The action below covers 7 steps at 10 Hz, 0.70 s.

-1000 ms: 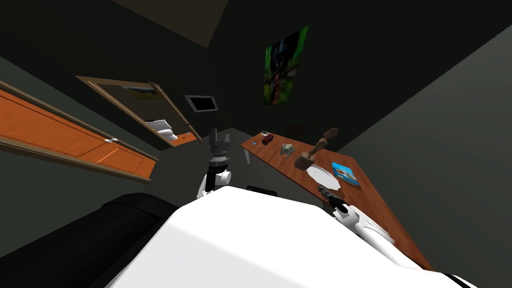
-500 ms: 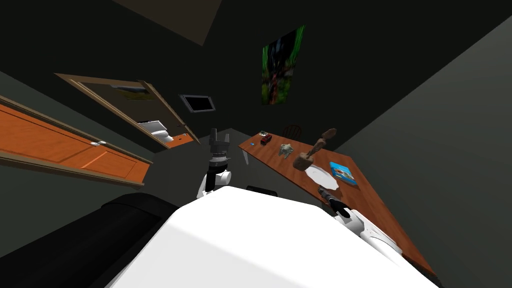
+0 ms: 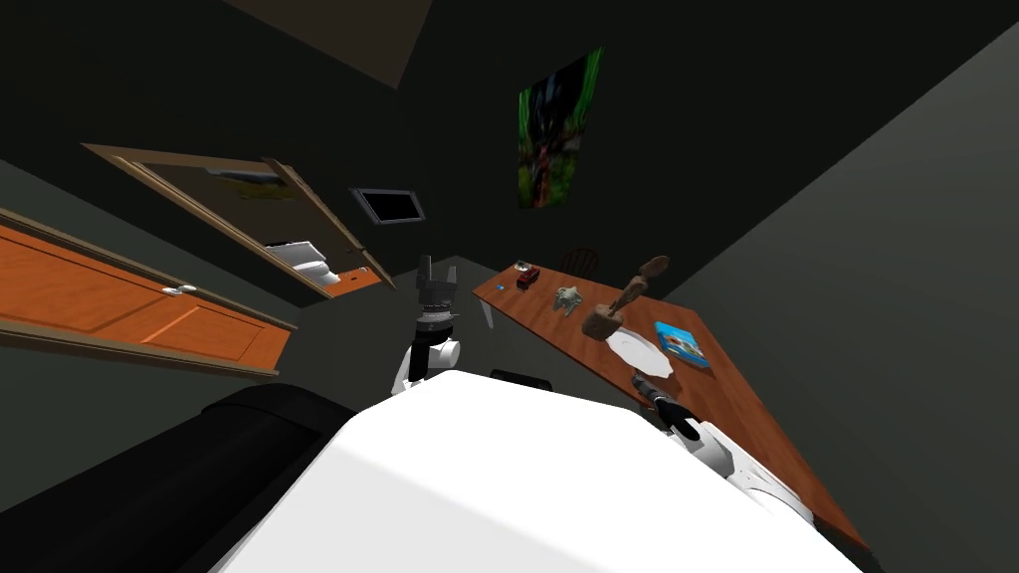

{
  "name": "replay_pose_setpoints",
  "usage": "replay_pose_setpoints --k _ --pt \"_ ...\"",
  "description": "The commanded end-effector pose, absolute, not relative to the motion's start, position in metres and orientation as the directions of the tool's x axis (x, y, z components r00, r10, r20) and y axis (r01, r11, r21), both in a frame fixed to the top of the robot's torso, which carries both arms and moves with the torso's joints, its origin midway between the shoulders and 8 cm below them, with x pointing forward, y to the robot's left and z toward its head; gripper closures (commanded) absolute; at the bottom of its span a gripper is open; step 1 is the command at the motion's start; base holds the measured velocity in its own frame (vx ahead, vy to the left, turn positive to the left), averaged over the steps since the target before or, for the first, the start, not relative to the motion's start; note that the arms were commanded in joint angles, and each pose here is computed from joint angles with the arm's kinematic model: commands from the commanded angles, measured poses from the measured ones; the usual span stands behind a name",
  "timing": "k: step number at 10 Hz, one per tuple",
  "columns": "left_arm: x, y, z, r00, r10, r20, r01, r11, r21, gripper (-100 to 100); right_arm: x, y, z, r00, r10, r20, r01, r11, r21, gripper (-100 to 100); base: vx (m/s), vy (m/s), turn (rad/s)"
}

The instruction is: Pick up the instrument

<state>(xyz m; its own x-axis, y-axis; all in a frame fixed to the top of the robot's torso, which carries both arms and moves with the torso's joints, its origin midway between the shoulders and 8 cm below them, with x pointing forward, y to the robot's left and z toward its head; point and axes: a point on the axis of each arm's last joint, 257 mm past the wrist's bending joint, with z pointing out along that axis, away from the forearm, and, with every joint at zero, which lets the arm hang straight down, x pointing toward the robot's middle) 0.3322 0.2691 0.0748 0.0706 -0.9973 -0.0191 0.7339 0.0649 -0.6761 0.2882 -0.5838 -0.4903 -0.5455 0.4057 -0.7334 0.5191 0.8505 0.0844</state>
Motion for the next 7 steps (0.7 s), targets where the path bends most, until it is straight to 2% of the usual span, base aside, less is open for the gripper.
replay_pose_setpoints --k 1,6,7 --pt "0.332 0.269 0.075 0.071 -0.997 -0.019 0.734 0.065 -0.676 0 0.290 -0.577 -0.486 -0.545 0.402 -0.736 0.510 0.856 0.090 100 0.039 -0.004 -0.058" --pt "0.332 0.269 0.075 0.071 -0.997 -0.019 0.734 0.065 -0.676 0 0.284 -0.569 -0.482 -0.549 0.398 -0.735 0.501 0.860 0.092 100 0.025 -0.003 -0.022" --pt "0.332 0.269 0.075 0.071 -0.997 -0.019 0.734 0.065 -0.676 0 0.285 -0.568 -0.482 -0.547 0.398 -0.736 0.500 0.861 0.094 0 0.000 0.000 0.000"
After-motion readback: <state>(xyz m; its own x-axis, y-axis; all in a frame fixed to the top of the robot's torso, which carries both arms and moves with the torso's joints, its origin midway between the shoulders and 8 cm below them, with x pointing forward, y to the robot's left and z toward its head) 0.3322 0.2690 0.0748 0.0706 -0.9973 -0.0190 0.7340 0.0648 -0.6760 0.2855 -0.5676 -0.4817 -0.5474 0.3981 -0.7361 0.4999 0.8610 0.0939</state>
